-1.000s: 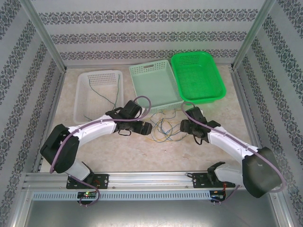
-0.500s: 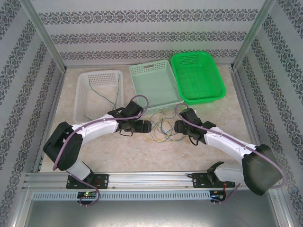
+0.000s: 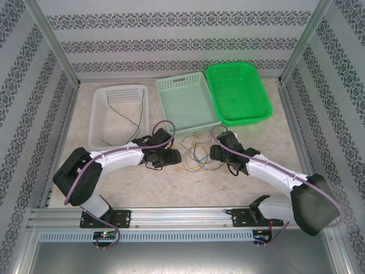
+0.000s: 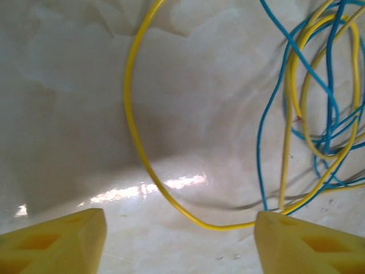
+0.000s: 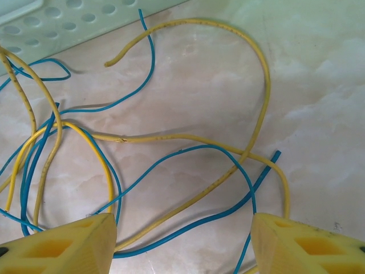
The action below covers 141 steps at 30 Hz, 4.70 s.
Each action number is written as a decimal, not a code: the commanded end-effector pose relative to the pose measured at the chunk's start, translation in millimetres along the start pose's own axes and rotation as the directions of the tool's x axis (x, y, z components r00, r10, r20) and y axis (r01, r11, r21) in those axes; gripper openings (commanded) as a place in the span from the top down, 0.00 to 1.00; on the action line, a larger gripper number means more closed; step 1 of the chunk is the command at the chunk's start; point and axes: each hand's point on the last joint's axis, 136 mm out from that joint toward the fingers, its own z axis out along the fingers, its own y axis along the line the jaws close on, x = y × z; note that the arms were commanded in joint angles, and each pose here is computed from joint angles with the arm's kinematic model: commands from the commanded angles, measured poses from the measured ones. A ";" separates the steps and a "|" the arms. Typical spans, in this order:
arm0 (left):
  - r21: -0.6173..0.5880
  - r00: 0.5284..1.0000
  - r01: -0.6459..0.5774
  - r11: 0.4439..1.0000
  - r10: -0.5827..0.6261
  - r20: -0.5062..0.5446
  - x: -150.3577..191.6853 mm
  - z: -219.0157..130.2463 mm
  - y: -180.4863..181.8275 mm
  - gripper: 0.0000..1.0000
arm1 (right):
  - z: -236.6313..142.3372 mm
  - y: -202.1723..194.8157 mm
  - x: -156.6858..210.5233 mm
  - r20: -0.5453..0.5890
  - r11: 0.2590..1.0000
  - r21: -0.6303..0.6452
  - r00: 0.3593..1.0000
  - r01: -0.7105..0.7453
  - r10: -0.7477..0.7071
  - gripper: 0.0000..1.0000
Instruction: Untangle the cables
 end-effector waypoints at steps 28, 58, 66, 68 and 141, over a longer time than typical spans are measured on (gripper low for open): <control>-0.064 1.000 -0.015 0.998 0.014 -0.016 8.0 24.2 -0.7 0.97 | -12.4 -29.7 3.6 0.053 0.998 0.000 0.997 -0.063 0.063 0.34; -0.224 0.754 -0.351 0.909 0.416 0.508 -65.5 -200.2 -30.2 1.00 | 44.0 -17.4 51.4 -0.185 0.996 0.093 0.983 0.004 0.013 0.38; -0.221 0.638 -0.346 0.912 0.402 0.657 -68.9 -277.8 -30.2 1.00 | 47.3 -18.1 59.2 -0.208 0.995 0.104 0.978 0.009 0.013 0.44; -0.229 0.626 -0.340 0.912 0.401 0.669 -68.4 -291.3 -28.8 1.00 | 47.5 -17.0 59.2 -0.209 0.994 0.105 0.978 0.011 0.011 0.45; 0.031 0.617 -0.419 0.907 0.260 0.743 -69.8 -273.4 -70.8 0.59 | -140.1 256.9 -39.7 0.511 0.551 -0.618 0.819 0.561 -0.261 1.00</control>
